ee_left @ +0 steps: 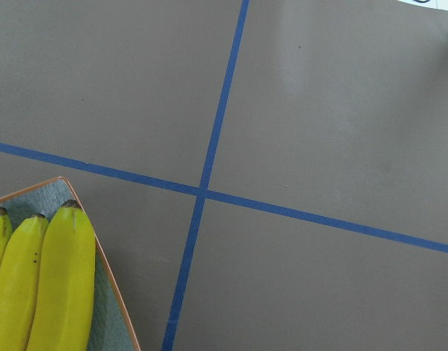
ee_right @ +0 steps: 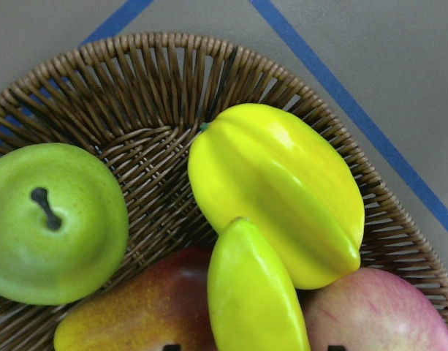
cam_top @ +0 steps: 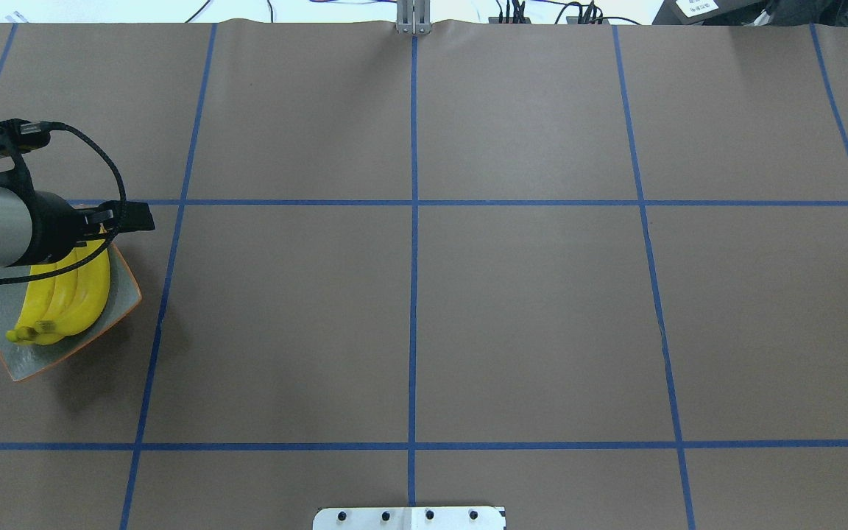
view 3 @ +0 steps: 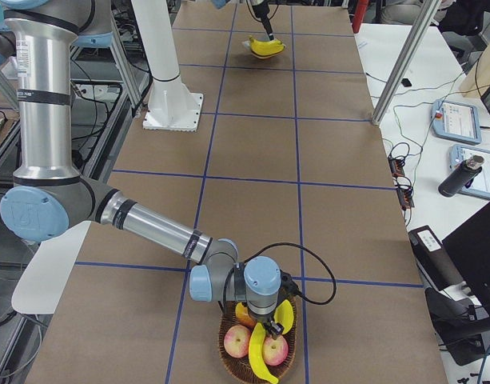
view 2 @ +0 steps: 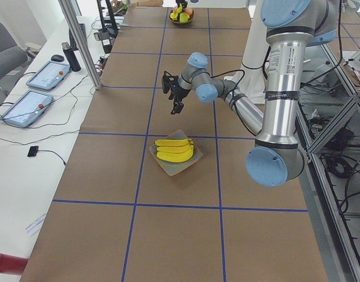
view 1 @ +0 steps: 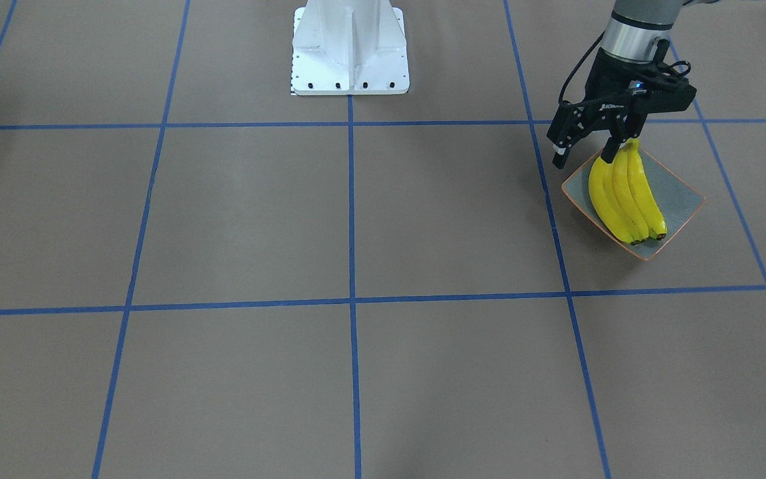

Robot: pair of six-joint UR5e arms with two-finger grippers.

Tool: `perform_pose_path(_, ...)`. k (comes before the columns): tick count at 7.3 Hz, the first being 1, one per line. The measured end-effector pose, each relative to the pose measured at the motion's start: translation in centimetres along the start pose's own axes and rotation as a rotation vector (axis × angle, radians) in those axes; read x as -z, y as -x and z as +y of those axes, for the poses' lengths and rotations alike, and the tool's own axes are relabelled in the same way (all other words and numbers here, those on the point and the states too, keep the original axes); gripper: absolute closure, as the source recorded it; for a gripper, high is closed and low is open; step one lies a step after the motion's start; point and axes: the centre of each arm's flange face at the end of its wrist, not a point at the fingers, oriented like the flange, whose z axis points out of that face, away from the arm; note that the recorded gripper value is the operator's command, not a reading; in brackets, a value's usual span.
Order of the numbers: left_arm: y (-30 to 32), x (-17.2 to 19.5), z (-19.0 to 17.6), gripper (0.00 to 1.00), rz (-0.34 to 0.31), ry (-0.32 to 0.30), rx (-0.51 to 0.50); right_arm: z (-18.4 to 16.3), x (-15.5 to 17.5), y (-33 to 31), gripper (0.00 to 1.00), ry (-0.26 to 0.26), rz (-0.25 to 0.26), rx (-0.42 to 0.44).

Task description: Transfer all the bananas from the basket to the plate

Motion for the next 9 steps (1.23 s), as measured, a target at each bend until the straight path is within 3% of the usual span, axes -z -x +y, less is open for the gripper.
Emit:
perform_pose_path(3, 0.0, 0.0, 0.0, 0.0, 0.0, 0.0, 0.0, -2.2, 1.6, -0.5, 1.0, -0.028, 0.022, 0.032)
perform_pose_path(6, -0.3, 0.1, 0.0, 0.0, 0.006, 0.002, 0.0, -6.0, 5.4, -1.1, 1.0, -0.077, 0.046, 0.048)
perform_pose_path(8, -0.6, 0.2, 0.0, 0.0, 0.014, 0.002, 0.003, -10.4, 8.5, -2.5, 1.0, -0.107, 0.042, -0.013)
perform_pose_path(9, -0.7, 0.2, 0.0, 0.0, 0.016, 0.003, 0.004, -13.4, 10.5, -3.1, 1.0, -0.14, 0.044, -0.09)
